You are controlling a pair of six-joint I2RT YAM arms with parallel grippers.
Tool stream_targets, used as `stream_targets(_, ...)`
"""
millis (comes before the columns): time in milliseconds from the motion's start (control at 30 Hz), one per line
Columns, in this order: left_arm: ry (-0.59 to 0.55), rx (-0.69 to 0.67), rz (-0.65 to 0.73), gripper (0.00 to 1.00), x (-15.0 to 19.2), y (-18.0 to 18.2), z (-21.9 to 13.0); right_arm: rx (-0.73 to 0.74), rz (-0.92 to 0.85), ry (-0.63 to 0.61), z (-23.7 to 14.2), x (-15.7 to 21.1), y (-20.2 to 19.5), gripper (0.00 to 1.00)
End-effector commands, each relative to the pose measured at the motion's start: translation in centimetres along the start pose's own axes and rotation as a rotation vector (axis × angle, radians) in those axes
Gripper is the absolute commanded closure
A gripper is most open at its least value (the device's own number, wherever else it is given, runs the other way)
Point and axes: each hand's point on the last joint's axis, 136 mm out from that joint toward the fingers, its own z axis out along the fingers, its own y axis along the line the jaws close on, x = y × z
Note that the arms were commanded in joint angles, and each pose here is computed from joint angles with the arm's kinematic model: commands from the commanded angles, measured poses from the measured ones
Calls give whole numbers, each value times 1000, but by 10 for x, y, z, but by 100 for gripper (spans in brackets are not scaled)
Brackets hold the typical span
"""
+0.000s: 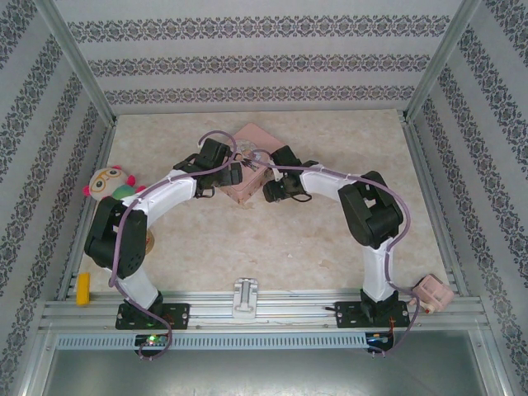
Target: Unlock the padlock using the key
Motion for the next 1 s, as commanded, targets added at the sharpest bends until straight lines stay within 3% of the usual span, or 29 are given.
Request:
stream_targets(0,27,-18,-18,1,0,7,2,13,-27,21,7,3,2,43)
stream_targets(133,35,-13,-18,1,2,6,2,16,-25,30,10,7,2,53)
stream_targets(300,38,-13,-18,1,3,6,-1,24,-26,29,7,17,4,77)
stream_targets(700,-14,-6,-15,1,-1,13,-32,-34,24,7,-9,42,18,97)
stream_targets(967,-110,-6,60,1,-6,0,-59,-46,56,9,-18,68,26,100)
